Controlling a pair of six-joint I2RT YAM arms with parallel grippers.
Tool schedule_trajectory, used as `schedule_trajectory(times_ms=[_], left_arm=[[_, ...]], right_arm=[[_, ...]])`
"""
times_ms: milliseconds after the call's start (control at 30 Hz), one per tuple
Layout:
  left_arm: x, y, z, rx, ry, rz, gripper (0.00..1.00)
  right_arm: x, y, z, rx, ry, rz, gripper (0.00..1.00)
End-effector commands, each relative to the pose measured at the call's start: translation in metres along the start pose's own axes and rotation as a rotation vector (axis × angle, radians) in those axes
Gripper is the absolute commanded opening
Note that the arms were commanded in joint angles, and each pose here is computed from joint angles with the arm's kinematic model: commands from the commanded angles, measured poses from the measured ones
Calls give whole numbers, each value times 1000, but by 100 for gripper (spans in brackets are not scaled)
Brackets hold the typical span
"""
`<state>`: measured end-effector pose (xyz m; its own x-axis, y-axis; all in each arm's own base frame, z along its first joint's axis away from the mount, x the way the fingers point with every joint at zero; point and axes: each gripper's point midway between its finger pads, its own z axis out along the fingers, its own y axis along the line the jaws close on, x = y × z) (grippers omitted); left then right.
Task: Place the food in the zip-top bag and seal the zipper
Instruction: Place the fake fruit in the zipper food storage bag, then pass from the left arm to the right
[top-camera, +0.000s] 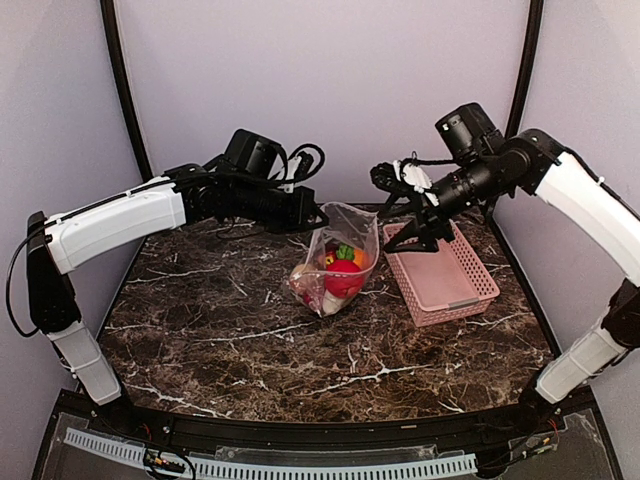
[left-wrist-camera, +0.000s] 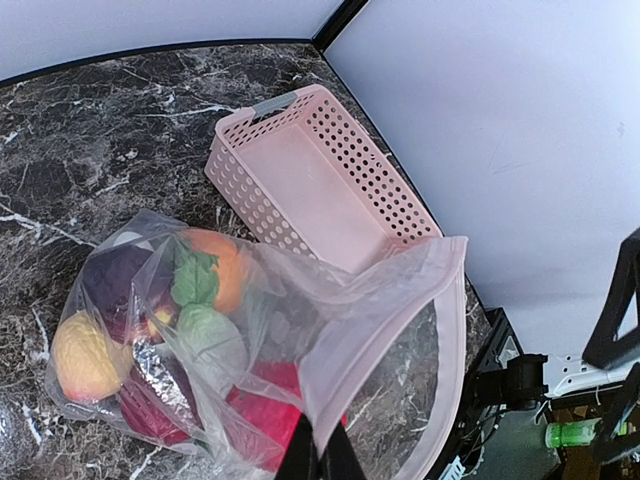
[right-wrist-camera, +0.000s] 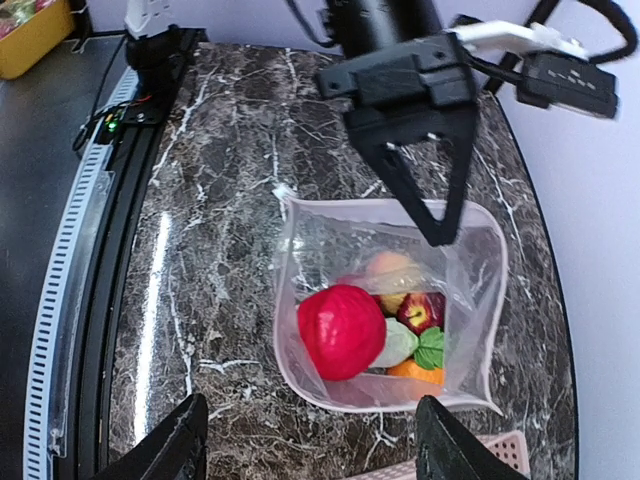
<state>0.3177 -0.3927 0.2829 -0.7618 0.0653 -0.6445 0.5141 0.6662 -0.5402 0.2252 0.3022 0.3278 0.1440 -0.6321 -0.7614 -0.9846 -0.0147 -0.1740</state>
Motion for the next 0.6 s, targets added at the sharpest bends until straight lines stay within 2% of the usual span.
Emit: schedule_trajectory(times_ms=[0,200,400,567], left_arm=[[-7,-7,-13,26,-34,17,1],[-12,-11,-12,36,-33,15,1],[-18,-13,-13,35,-43,22,1],[-16,-13,-13,40,-35,21,1]], right_arm=[[11,19,23,-86,82,-111,67],[26,8,47,-75,199,-181,64],[40,21,71,-118,279,-240,63],[61,21,87,-112,367,-257,58]])
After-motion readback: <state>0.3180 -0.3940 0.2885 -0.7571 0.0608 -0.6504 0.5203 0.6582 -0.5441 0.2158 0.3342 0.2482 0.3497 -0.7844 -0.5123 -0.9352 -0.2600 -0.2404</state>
